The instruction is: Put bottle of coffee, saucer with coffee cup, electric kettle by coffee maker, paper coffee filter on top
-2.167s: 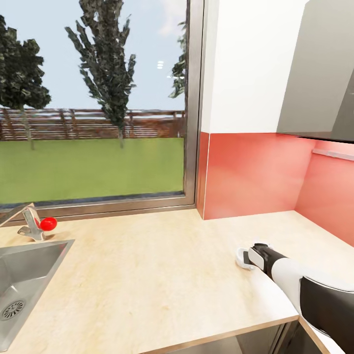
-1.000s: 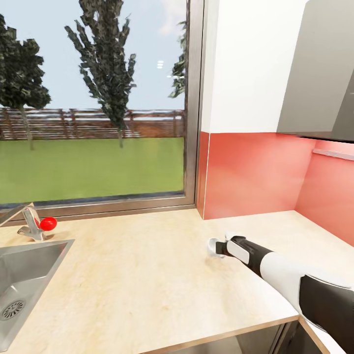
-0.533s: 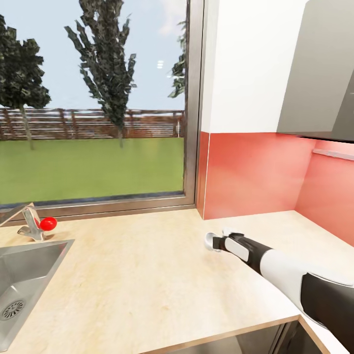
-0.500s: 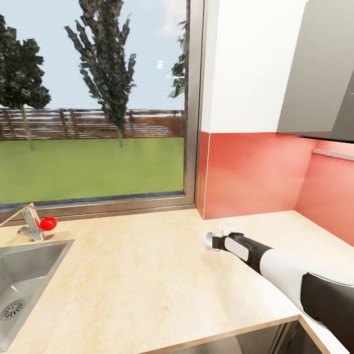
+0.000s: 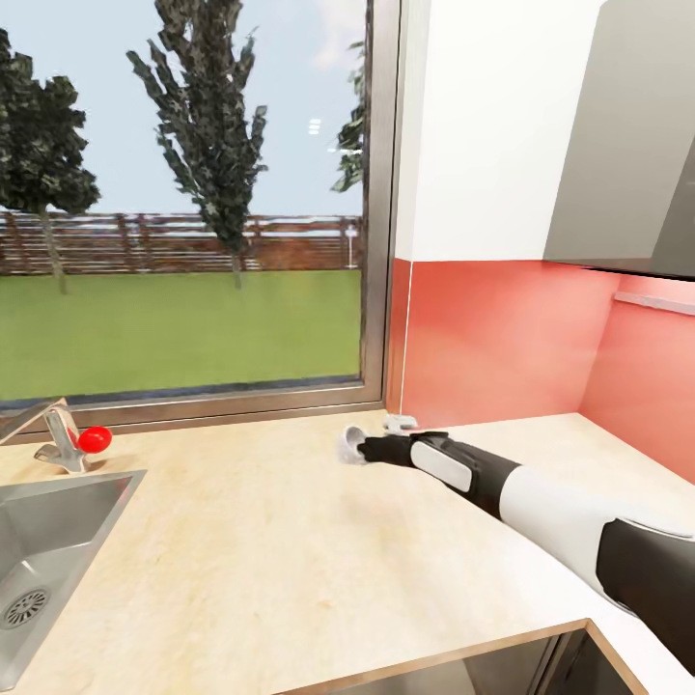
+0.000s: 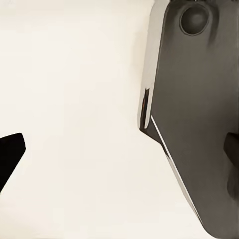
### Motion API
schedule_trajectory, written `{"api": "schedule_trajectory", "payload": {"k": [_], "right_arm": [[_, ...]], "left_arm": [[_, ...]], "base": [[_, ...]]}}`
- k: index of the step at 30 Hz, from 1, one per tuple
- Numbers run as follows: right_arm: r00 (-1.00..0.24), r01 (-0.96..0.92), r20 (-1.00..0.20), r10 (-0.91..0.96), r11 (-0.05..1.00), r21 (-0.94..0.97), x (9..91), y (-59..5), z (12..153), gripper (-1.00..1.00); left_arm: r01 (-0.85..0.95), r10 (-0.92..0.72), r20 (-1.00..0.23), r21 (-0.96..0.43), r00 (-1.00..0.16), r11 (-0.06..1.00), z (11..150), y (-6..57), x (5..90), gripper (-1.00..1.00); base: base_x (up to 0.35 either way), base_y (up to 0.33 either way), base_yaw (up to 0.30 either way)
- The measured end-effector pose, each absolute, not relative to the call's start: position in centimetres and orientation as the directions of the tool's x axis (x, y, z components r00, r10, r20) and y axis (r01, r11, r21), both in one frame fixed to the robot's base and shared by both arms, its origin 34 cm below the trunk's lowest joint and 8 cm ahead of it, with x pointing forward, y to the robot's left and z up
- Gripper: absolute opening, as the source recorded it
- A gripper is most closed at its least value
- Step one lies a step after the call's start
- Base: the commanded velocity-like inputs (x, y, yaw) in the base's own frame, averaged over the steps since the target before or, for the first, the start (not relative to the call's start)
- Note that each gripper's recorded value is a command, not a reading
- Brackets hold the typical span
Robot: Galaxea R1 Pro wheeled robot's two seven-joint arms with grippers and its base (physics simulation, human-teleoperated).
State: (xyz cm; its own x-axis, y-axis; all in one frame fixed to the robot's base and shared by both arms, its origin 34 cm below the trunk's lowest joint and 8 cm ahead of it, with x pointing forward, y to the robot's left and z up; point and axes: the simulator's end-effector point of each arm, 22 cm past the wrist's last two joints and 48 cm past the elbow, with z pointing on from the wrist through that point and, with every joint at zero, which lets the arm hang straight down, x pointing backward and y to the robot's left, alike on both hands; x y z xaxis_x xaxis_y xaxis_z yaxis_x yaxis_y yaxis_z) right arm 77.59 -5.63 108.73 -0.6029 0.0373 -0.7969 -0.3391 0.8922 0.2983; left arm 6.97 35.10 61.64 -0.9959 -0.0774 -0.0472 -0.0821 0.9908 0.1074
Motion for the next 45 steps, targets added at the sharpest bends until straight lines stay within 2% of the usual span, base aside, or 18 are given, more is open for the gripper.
{"api": "schedule_trajectory", "payload": {"k": [9,17,24,33,45], "right_arm": [[-0.586,-0.48,-0.81,0.026,0.794,0.373,76.2,-1.9,111.1,-1.0],[-0.513,-0.698,-0.855,-0.071,0.614,0.368,71.3,4.9,114.7,-1.0],[-0.476,-0.781,-0.874,-0.097,0.504,0.369,67.2,8.9,117.1,-1.0],[-0.467,-0.801,-0.878,-0.107,0.472,0.368,65.9,10.2,117.5,-1.0],[-0.471,-0.793,-0.876,-0.107,0.487,0.367,66.4,9.2,117.2,-1.0]], "left_arm": [[-0.088,-0.081,-0.065,0.107,-0.995,0.99,61.7,35.1,7.3,1.0],[-0.091,-0.083,-0.078,0.107,-0.994,0.99,61.7,35.1,7.6,1.0],[-0.091,-0.083,-0.079,0.107,-0.993,0.99,61.7,35.1,7.6,1.0],[-0.088,-0.08,-0.08,0.105,-0.994,0.991,61.7,34.9,7.6,1.0],[-0.086,-0.078,-0.081,0.104,-0.994,0.991,61.7,34.9,7.7,1.0]], "base": [[0.0,0.0,0.0],[0.0,0.0,0.0],[0.0,0.0,0.0],[0.0,0.0,0.0],[0.0,0.0,0.038]]}}
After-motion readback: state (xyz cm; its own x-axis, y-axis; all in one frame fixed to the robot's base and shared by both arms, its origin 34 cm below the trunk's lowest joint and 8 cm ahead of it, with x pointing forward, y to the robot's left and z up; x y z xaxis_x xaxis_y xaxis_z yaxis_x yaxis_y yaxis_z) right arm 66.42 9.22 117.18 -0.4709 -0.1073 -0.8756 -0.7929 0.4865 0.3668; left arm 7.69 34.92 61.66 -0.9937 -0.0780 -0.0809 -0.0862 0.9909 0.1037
